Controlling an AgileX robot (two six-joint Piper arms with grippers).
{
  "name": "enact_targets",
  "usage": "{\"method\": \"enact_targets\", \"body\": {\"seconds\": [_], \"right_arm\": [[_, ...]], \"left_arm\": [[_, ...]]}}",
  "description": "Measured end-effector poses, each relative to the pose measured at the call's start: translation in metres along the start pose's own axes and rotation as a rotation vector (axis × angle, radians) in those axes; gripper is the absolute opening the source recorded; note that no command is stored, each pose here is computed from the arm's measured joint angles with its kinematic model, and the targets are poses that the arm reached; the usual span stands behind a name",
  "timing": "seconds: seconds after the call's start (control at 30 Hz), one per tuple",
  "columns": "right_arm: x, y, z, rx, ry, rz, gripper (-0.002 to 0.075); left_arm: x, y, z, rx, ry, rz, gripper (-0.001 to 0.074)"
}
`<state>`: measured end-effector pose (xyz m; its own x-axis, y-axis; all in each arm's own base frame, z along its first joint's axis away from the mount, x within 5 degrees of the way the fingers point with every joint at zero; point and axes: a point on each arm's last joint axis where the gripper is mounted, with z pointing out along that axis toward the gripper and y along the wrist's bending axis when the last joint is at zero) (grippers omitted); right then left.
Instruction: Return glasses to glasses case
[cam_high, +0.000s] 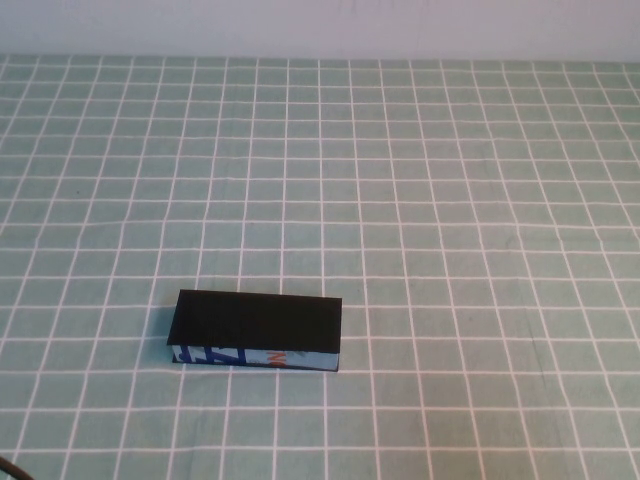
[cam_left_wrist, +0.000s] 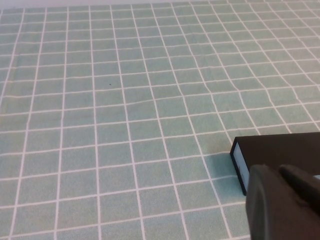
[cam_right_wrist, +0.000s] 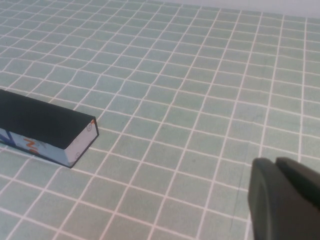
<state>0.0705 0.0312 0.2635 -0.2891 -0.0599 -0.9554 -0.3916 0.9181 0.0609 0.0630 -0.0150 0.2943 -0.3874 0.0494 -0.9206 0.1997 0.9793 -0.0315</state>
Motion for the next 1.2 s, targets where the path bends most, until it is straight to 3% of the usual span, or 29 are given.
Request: {"method": "enact_targets", "body": {"seconds": [0.6, 0.8, 1.0, 1.2], "right_arm": [[0.0, 0.0, 0.0, 0.0, -0.007, -0.001, -0.0013], [0.0, 0.0, 0.0, 0.0, -0.007, -0.001, -0.0013], [0.0, 0.0, 0.0, 0.0, -0.007, -0.001, -0.0013], [0.0, 0.0, 0.0, 0.0, -0.007, -0.001, -0.0013]], "left_arm": [[0.006, 0.0, 0.0, -0.004, -0.002, 0.004, -0.0001], [0.036, 0.009, -0.002, -0.105, -0.092, 0.113, -0.0001], [0.073, 0.012, 0.012, -0.123, -0.232, 0.036, -0.0001], [0.115, 0.013, 0.035, -0.101, -0.113, -0.092, -0.0001]]}}
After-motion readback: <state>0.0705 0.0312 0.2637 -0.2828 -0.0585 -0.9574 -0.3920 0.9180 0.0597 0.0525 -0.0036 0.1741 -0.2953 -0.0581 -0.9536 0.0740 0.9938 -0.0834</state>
